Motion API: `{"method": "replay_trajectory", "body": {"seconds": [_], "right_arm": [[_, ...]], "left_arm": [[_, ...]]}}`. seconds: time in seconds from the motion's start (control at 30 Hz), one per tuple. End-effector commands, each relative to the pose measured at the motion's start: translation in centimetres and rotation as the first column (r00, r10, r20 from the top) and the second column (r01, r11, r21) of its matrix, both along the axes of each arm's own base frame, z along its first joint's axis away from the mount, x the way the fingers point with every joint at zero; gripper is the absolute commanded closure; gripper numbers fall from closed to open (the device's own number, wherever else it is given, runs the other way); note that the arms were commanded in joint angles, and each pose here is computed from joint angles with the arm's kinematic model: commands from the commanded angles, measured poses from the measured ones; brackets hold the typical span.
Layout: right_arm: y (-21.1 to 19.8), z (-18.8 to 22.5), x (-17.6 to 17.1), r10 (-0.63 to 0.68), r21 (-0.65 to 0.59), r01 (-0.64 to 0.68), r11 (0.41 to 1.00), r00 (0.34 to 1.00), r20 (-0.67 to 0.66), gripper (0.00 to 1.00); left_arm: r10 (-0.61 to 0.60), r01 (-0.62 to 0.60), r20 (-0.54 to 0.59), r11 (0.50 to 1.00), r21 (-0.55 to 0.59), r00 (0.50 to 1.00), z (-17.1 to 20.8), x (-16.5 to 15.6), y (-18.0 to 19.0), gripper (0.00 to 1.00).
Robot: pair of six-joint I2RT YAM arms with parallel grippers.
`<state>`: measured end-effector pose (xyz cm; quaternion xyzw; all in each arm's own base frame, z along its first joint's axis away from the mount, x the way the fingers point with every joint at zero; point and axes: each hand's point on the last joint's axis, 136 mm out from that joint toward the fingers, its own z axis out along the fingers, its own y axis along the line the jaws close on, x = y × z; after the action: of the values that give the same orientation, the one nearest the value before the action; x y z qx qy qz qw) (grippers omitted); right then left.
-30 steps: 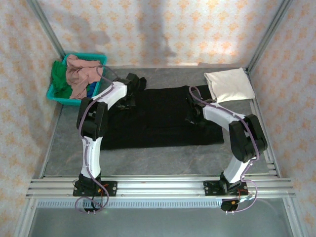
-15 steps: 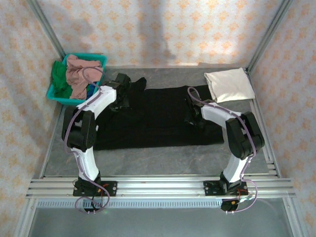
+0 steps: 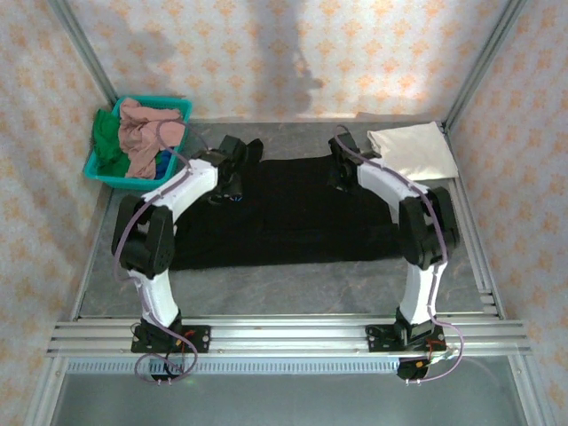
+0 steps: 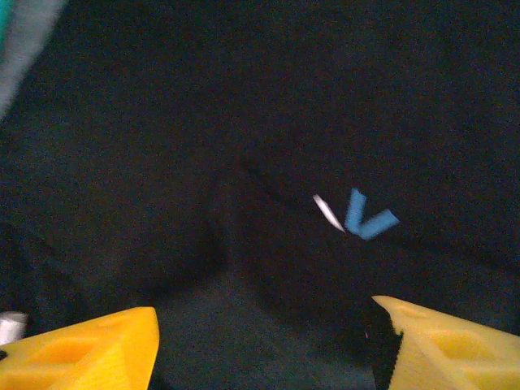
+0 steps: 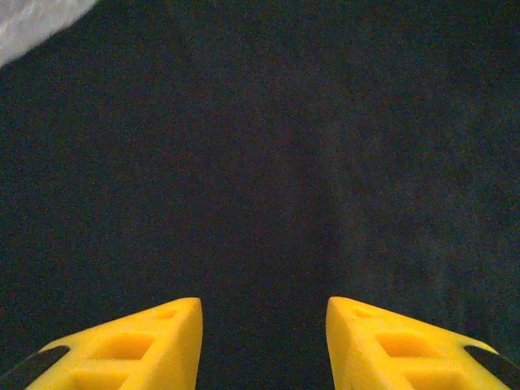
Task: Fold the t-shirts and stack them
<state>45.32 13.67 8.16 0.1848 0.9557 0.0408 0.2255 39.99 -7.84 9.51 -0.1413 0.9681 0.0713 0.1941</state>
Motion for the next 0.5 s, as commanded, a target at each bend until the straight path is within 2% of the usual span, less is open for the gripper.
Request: {"method": "replay_trajectory", "body": {"seconds": [0.0,0.13,0.23,0.37,0.47], "right_arm": [[-2.0,-2.5,1.4,-0.002,-0.087,-0.005,0.996,0.997,-0.08,0.56],[-1.7,-4.3,1.8,-0.001,-0.079,-0.011,0.997,0.99,-0.144,0.57],[-1.5,-5.1,0.8,-0.005,-0.059,-0.005,0.998,0.985,-0.17,0.57],[-2.5,-6.1,-2.1,-0.043,-0.07,0.028,0.997,0.973,-0.226,0.57],[-2.5,-6.8,-4.9,-0.051,-0.031,0.044,0.999,0.962,-0.269,0.57]], "left_arm": [[0.053,-0.059,-0.069,0.995,-0.084,0.996,-4.2,-2.8,-0.4,0.32],[0.089,-0.099,-0.169,0.994,-0.054,0.982,-8.1,-5.8,0.5,0.3],[0.114,-0.121,-0.193,0.992,-0.024,0.975,-9.1,-7.8,1.5,0.27],[0.13,-0.14,-0.24,0.99,-0.024,0.962,-10.2,-10.7,2.1,0.22],[0.137,-0.147,-0.267,0.989,-0.019,0.954,-10.3,-12.5,2.6,0.21]]}}
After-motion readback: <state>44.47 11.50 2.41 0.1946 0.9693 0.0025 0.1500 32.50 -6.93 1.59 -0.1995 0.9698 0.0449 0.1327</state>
